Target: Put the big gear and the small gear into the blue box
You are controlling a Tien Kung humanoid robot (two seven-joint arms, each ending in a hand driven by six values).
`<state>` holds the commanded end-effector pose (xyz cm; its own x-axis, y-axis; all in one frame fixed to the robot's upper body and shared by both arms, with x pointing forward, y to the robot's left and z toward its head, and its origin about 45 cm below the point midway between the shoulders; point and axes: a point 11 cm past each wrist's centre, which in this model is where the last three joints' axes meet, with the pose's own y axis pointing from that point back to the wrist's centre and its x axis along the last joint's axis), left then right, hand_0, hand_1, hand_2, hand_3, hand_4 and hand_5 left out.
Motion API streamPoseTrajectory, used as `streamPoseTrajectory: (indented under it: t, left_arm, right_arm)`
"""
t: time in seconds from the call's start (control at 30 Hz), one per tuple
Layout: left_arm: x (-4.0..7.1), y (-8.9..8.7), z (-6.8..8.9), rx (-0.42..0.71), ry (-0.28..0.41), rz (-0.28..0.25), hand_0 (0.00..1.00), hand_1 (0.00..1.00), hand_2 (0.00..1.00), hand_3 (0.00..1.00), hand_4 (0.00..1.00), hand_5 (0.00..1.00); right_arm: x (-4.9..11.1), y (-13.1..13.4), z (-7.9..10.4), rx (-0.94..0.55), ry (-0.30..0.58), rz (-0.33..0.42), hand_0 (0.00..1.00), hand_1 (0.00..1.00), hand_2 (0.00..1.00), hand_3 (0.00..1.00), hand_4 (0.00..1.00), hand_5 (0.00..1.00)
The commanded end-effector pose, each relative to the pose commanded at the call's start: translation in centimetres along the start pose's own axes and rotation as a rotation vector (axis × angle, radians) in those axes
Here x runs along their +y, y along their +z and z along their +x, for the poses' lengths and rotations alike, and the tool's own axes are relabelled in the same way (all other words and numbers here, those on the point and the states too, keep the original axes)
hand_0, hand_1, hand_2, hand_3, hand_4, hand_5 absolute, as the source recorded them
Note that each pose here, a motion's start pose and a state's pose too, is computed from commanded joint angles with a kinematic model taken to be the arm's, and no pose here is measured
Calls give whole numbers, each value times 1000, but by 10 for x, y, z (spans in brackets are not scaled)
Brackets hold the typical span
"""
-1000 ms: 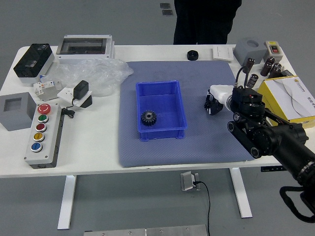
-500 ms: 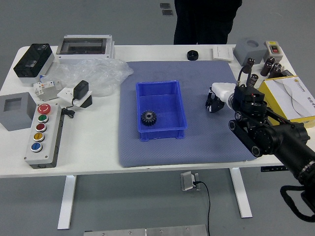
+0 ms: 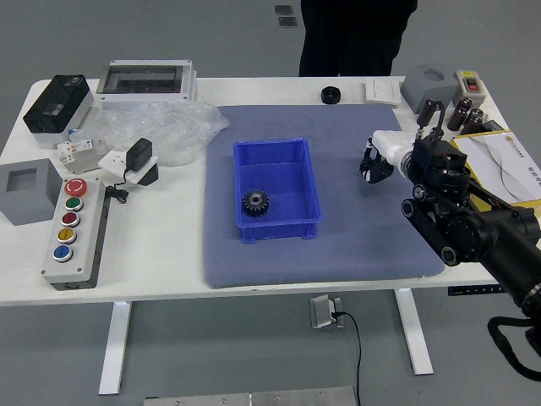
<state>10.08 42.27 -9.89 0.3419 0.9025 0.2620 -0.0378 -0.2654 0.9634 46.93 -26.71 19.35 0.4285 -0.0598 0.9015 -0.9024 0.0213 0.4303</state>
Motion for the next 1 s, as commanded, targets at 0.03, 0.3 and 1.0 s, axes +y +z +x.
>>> streamPoseTrajectory:
  t: [0.03,0.3,1.0]
  left_arm:
    - [0,0,0,1,1,0,793,762,752,687,460,169]
    - [0,-1,3,6,6,0,793,762,751,687,460,170]
    - [0,-1,-1,-15,-1,2,793,762,749,687,458,172]
  right_arm:
    - [1,0,4,0,10,2,649,471,456,474,596,118]
    - [21,-15,39,24,108,59,649,473,456,474,574,119]
    - [88,-166,59,42,219,454,667,501,484,547,560,132]
